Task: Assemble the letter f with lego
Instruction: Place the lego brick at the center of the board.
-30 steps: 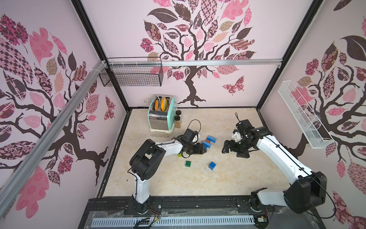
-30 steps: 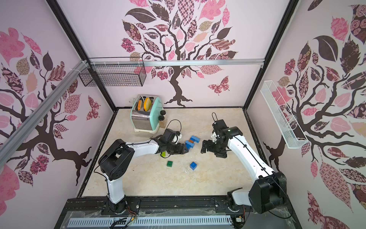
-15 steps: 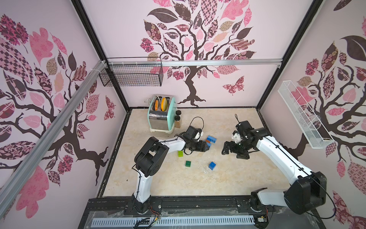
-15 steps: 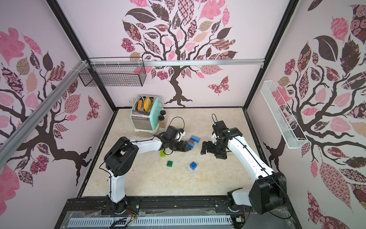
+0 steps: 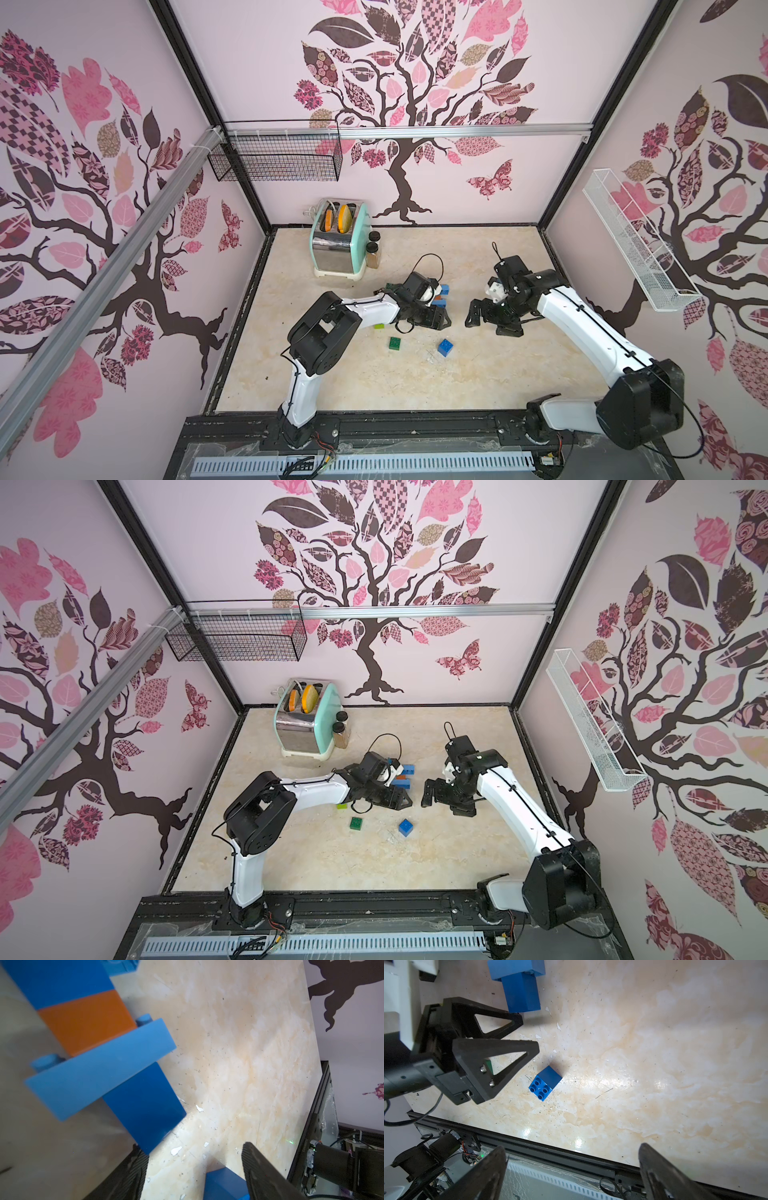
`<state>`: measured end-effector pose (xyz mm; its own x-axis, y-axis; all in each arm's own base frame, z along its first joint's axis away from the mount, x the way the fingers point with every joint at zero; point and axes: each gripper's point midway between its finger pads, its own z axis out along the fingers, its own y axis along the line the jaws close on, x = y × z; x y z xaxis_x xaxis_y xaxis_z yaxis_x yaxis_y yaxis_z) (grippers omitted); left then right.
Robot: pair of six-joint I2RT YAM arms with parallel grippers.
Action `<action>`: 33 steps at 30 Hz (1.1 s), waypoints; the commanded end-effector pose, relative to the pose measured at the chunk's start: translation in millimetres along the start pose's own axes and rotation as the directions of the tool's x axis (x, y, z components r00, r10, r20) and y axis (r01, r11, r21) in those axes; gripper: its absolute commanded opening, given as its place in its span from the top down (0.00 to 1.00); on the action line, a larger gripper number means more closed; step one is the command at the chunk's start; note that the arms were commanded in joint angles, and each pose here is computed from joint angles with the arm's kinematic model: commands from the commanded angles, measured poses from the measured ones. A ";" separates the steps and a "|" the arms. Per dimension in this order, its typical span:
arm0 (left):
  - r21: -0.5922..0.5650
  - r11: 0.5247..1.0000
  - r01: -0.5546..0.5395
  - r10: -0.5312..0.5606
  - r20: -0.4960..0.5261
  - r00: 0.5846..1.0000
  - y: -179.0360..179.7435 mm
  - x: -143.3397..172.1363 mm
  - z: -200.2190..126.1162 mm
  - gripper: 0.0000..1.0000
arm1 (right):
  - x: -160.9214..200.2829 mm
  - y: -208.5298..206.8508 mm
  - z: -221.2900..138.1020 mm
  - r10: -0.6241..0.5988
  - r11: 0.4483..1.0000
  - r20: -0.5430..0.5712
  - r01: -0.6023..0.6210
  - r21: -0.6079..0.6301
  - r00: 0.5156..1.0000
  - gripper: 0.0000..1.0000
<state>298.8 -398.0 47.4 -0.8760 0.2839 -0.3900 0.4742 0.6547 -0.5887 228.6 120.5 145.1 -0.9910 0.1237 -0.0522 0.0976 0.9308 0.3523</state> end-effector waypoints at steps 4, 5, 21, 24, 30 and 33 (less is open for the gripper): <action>-0.064 0.994 0.087 -0.083 0.063 0.995 18.5 -13.6 -17.8 0.26 | 2.8 -4.4 10.9 -0.009 1.000 -0.008 0.009 0.022 1.000 0.00; -0.074 0.994 0.085 -0.080 0.070 0.994 17.7 -13.0 -28.1 0.26 | 4.1 -3.1 13.3 -0.024 0.999 -0.010 0.025 0.031 1.000 0.00; -0.335 0.927 0.169 -0.152 0.077 0.985 25.8 59.5 -210.0 0.02 | 7.8 47.9 81.4 -0.338 0.930 -0.002 0.334 0.156 0.941 0.03; -0.362 0.902 0.234 -0.207 0.111 0.972 38.4 76.7 -222.2 0.02 | 8.1 50.6 95.6 -0.363 0.918 -0.015 0.360 0.168 0.932 0.07; -0.321 0.864 0.387 -0.377 0.097 0.921 62.2 113.7 -221.0 0.02 | 6.7 52.7 116.7 -0.376 0.906 -0.042 0.377 0.192 0.926 0.13; -0.319 0.862 0.394 -0.377 0.116 0.919 64.1 118.8 -222.9 0.02 | 7.6 55.7 122.2 -0.381 0.906 -0.046 0.383 0.181 0.924 0.19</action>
<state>210.4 -166.7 115.1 -0.9758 -0.0467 -0.2136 0.0461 0.9111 -0.4097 228.7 207.1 47.1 -0.9623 -0.2548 -0.0955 -0.2655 0.9560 0.1249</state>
